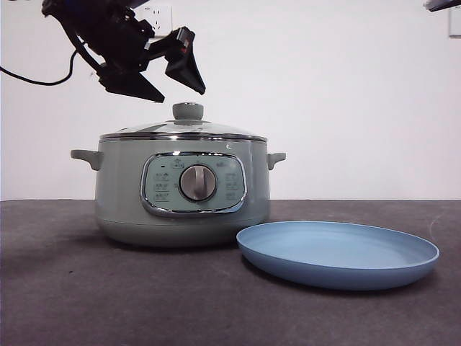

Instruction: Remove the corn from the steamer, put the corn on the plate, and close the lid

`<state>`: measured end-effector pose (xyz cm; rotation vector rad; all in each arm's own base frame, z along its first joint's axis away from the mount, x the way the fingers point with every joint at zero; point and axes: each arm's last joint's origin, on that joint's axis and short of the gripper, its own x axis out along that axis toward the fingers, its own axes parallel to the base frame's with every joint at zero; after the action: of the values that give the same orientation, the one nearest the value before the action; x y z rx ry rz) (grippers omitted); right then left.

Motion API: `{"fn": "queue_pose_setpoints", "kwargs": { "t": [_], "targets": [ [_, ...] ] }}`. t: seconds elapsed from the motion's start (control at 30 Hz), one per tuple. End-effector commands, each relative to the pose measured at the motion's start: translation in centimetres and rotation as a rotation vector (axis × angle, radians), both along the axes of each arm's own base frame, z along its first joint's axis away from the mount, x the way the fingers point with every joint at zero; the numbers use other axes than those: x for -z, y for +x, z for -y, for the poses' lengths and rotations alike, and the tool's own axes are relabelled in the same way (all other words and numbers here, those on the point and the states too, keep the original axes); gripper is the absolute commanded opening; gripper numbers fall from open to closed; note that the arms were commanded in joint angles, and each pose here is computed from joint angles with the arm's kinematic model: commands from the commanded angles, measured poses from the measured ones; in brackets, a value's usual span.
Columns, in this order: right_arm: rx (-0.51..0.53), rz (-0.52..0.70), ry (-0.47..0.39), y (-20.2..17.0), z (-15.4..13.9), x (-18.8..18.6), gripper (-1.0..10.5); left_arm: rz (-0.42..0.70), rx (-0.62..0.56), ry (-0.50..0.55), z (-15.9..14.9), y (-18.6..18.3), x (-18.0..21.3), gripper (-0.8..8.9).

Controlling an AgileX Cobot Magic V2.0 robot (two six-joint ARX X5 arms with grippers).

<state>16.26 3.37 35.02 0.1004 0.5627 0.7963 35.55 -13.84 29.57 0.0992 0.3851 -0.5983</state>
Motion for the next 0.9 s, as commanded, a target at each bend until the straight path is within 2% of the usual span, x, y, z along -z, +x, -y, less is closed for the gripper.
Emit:
{"fn": "queue_pose_setpoints", "kwargs": {
  "t": [0.03,0.3,0.67,0.77,0.9],
  "targets": [
    [0.002,0.003,0.001,0.0,0.0,-0.1,5.4,-0.001,0.013,0.013,0.6,0.4,0.8,4.91],
    [0.002,0.002,0.001,0.0,0.0,-0.1,5.4,-0.028,0.008,0.040,1.7,0.5,2.0,4.91],
    [0.002,0.003,0.001,0.0,0.0,-0.1,5.4,-0.051,-0.022,0.067,1.8,0.4,2.3,4.83],
    [0.002,0.002,0.001,0.0,0.0,-0.1,5.4,-0.051,-0.020,0.066,1.8,0.4,2.3,3.53],
    [0.002,0.002,0.001,0.0,0.0,-0.1,5.4,-0.059,-0.019,0.069,1.8,0.4,2.4,2.46]
  ]
}}
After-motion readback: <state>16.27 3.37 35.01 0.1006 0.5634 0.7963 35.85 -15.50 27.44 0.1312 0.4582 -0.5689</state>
